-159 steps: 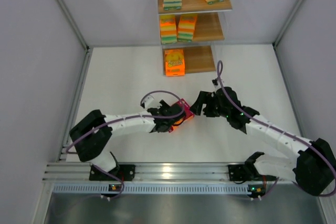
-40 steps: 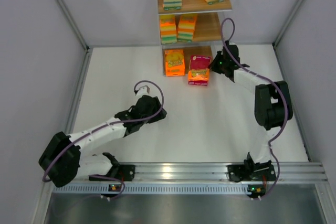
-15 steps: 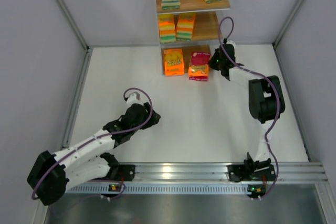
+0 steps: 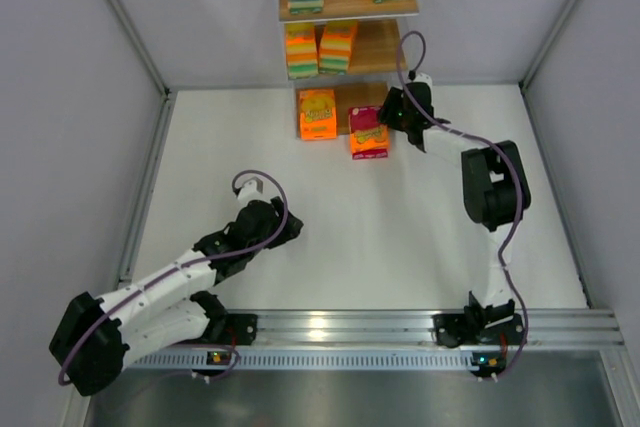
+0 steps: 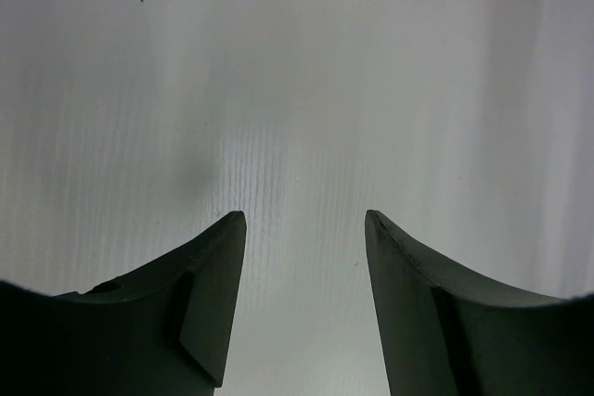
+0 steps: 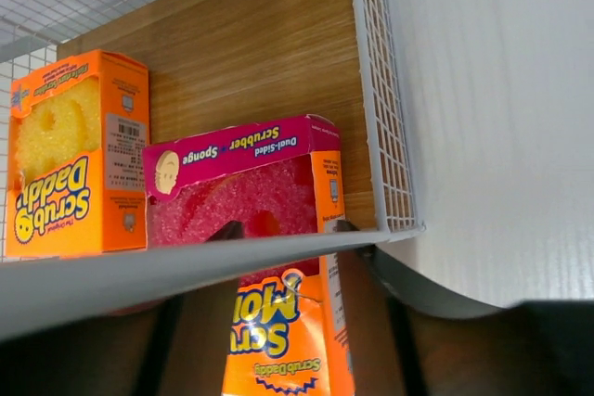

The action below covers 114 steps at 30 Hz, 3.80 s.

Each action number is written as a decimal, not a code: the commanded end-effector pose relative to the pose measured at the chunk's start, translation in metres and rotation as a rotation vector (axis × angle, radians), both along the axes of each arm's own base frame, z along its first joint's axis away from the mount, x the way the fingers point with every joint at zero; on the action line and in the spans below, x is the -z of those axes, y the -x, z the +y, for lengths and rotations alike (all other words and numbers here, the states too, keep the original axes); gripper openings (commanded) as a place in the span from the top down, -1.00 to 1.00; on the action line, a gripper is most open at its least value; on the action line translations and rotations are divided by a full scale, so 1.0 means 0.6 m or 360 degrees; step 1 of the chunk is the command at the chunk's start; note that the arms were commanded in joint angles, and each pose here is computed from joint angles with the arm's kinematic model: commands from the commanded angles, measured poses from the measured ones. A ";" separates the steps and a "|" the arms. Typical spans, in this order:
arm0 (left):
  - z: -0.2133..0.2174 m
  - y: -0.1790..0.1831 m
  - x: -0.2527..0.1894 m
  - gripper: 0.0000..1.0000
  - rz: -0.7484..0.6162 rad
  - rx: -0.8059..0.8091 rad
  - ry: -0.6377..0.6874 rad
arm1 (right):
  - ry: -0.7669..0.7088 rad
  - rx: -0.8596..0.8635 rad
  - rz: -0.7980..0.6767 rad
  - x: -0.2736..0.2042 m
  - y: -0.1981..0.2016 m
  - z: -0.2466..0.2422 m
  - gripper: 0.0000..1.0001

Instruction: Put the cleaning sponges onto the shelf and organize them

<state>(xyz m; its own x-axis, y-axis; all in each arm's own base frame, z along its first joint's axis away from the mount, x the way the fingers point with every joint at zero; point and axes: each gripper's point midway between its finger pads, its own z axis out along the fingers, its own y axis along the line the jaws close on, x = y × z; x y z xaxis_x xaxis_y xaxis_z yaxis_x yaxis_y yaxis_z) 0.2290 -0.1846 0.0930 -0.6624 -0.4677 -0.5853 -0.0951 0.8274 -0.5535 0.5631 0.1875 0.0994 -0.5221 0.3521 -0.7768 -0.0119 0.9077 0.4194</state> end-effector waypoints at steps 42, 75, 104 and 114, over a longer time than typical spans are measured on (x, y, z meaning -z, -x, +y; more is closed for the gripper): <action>0.013 0.005 -0.018 -0.25 -0.0117 0.0007 0.0040 | 0.0288 -0.0267 0.0144 0.058 0.145 0.069 0.66; 0.049 0.003 -0.021 -0.41 -0.0153 -0.0062 -0.0019 | 0.0417 -0.0015 -0.0079 0.030 0.012 0.092 0.42; 0.048 -0.046 -0.095 -0.88 -0.0287 0.0029 -0.0104 | 0.0274 -0.0261 -0.0370 -0.163 0.223 0.087 -0.99; 0.067 -0.121 -0.223 -0.93 -0.0476 0.0104 -0.0040 | 0.0209 -0.0194 -0.0397 -0.306 0.409 -0.021 -0.99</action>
